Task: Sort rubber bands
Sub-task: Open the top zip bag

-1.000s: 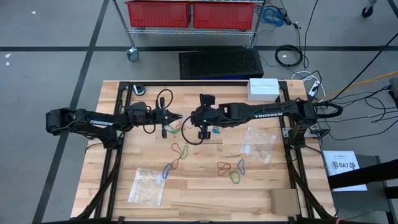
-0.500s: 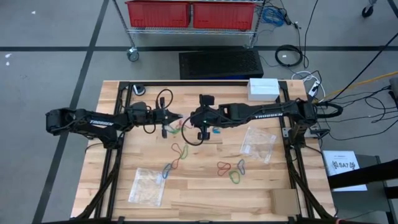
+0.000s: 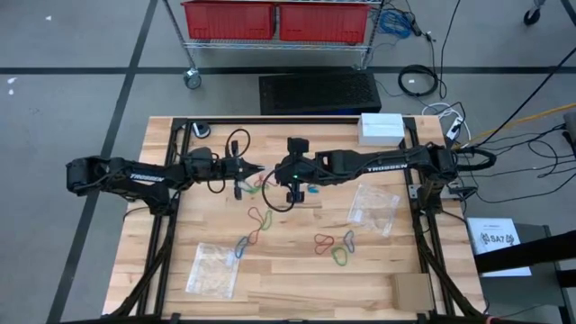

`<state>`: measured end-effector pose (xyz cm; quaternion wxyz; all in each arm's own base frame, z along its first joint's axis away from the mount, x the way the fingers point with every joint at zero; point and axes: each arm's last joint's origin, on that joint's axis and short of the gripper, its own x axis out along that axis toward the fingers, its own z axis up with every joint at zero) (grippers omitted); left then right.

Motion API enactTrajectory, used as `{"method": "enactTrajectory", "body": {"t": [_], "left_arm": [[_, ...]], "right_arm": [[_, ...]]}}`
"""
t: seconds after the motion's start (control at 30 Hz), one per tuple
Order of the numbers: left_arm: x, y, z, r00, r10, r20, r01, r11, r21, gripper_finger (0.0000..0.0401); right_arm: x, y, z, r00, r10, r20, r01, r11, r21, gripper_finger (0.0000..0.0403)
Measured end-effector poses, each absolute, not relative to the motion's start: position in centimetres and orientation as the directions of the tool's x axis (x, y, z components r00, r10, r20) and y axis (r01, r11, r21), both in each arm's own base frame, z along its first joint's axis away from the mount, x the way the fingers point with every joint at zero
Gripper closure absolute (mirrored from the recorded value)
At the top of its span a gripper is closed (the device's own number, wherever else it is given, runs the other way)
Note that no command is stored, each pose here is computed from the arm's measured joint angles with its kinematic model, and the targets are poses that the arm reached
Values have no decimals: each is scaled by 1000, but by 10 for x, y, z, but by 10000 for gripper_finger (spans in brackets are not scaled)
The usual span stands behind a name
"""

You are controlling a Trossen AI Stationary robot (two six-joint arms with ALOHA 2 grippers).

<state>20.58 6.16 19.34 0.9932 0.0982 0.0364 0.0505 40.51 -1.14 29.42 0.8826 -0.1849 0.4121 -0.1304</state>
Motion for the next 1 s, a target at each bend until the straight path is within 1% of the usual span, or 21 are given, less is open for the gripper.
{"method": "enactTrajectory", "body": {"t": [0.27,0.73,1.0], "left_arm": [[206,62,193,992,108,-62,-94,976,199,401],[206,62,193,991,118,-62,-104,974,199,401],[206,62,193,991,118,-64,-104,976,192,401]], "right_arm": [[405,-19,294,616,-400,-679,95,893,-440,402],[403,-18,293,604,-387,-697,113,907,-406,403],[402,-14,281,596,-382,-707,105,909,-402,403]]}}
